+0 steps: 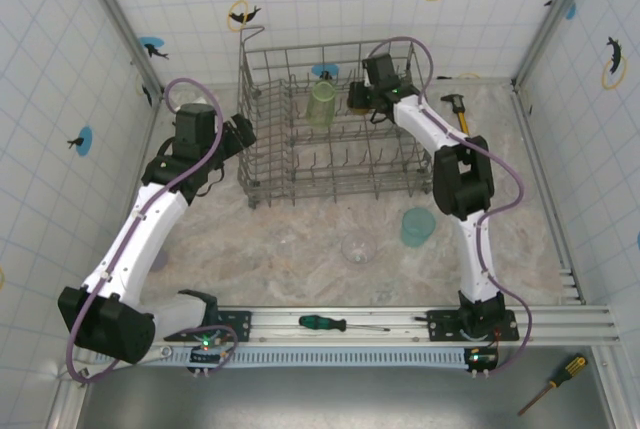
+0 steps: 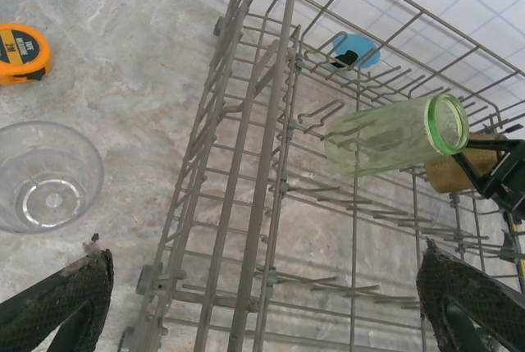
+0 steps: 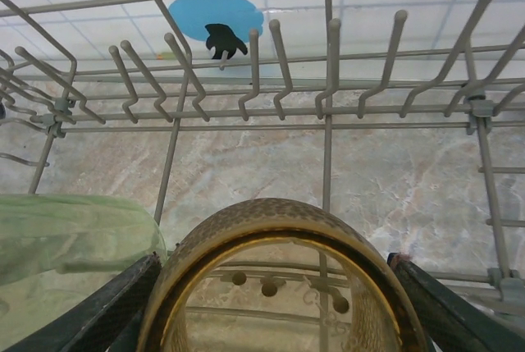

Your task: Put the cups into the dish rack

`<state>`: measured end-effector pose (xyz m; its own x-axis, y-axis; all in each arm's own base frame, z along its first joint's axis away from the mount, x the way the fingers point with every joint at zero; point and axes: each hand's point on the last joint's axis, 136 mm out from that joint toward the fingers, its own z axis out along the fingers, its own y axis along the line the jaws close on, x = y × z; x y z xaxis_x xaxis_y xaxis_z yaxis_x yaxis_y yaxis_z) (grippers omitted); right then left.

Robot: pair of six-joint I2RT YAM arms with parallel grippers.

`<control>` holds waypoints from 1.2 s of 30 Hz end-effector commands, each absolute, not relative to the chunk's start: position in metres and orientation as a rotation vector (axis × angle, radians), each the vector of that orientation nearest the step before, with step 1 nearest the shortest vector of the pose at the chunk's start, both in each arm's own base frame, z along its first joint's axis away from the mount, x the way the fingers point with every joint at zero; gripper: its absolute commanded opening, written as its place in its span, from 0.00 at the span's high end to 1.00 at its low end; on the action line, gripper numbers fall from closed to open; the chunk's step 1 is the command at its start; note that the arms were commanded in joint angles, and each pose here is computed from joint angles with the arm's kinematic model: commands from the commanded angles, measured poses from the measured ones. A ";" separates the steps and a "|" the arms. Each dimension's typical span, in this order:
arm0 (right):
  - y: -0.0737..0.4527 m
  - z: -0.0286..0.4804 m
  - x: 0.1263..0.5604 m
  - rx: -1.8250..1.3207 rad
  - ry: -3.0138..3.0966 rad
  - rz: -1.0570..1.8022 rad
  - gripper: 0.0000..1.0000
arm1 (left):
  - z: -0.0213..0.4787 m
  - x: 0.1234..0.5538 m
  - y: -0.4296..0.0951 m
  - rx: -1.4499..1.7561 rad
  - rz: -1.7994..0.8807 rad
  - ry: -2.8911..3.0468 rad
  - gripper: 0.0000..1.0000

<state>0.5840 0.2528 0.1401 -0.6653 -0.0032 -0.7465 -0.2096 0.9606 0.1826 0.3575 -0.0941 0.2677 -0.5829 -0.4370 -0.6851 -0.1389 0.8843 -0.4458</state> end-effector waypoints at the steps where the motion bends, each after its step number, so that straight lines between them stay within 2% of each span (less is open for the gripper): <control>1: 0.266 0.144 0.594 -0.174 2.236 0.356 0.52 | 0.269 0.354 -0.090 -0.420 -0.433 2.172 0.03; 5: 0.266 0.135 0.595 -0.171 2.247 0.333 0.50 | 0.270 0.353 -0.090 -0.420 -0.435 2.171 0.02; 7: 0.264 0.127 0.594 -0.170 2.264 0.322 0.46 | 0.271 0.353 -0.090 -0.420 -0.435 2.167 0.03; 13: 0.265 0.133 0.593 -0.161 2.284 0.334 0.26 | 0.272 0.352 -0.089 -0.415 -0.431 2.166 0.02; 19: 0.266 0.178 0.591 -0.144 2.219 0.373 0.10 | 0.275 0.352 -0.089 -0.408 -0.424 2.165 0.02; 20: 0.266 0.185 0.591 -0.142 2.205 0.379 0.02 | 0.275 0.351 -0.089 -0.406 -0.425 2.164 0.02; 21: 0.266 0.188 0.591 -0.141 2.203 0.383 0.01 | 0.275 0.351 -0.089 -0.405 -0.425 2.165 0.03; 23: 0.265 0.213 0.587 -0.142 2.167 0.399 0.00 | 0.274 0.351 -0.089 -0.405 -0.425 2.169 0.02; 36: 0.239 0.294 0.563 -0.127 2.089 0.455 0.00 | 0.273 0.349 -0.090 -0.389 -0.428 2.177 0.02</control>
